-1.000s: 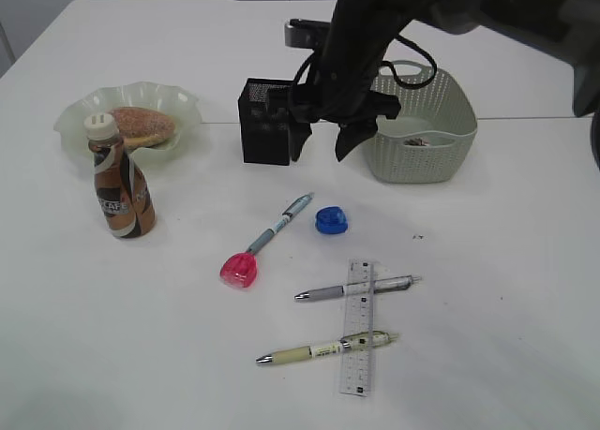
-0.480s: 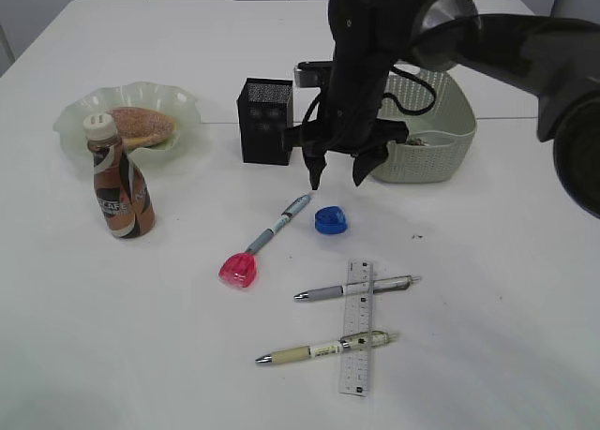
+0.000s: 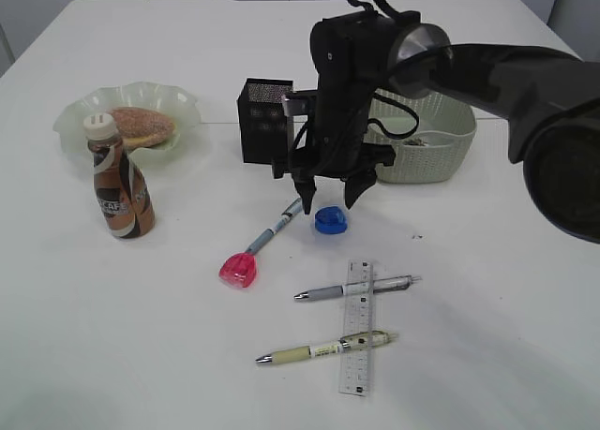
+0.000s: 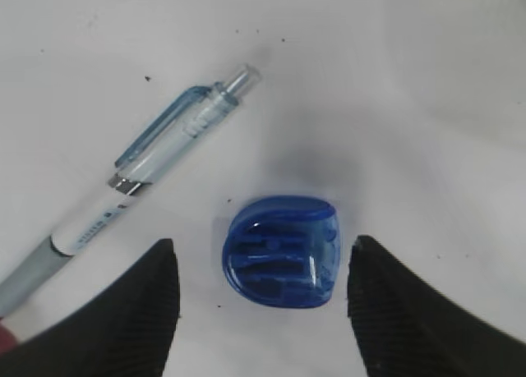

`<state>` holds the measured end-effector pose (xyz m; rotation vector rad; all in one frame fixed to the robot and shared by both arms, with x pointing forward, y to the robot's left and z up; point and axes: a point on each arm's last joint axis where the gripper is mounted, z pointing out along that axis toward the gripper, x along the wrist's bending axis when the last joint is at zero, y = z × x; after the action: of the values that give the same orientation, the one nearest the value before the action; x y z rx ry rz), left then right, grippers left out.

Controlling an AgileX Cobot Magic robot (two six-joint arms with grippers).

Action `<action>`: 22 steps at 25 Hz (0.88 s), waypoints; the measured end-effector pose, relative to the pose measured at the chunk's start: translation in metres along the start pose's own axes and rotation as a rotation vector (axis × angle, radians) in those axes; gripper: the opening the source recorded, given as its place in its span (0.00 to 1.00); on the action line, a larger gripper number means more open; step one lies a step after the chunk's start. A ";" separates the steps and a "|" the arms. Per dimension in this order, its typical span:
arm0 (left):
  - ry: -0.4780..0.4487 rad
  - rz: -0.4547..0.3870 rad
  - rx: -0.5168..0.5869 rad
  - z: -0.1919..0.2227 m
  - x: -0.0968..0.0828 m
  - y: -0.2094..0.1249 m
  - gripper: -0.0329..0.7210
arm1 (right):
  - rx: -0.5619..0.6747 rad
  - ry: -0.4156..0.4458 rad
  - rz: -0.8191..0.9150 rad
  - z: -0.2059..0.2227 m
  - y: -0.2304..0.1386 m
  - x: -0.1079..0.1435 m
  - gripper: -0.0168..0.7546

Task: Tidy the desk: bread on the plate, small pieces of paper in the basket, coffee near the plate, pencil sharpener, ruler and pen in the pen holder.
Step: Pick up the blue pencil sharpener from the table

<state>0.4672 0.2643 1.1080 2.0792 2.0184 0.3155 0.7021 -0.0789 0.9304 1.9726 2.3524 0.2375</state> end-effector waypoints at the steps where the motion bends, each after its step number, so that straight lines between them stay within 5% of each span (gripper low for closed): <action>1: 0.000 0.000 0.000 0.000 0.000 0.000 0.67 | 0.000 -0.008 -0.003 0.001 0.000 -0.001 0.64; 22: 0.000 0.000 0.000 0.000 0.000 0.000 0.65 | 0.026 -0.039 -0.008 0.020 -0.001 -0.003 0.64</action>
<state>0.4672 0.2643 1.1080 2.0792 2.0184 0.3155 0.7041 -0.0802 0.9103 1.9604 2.3512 0.1674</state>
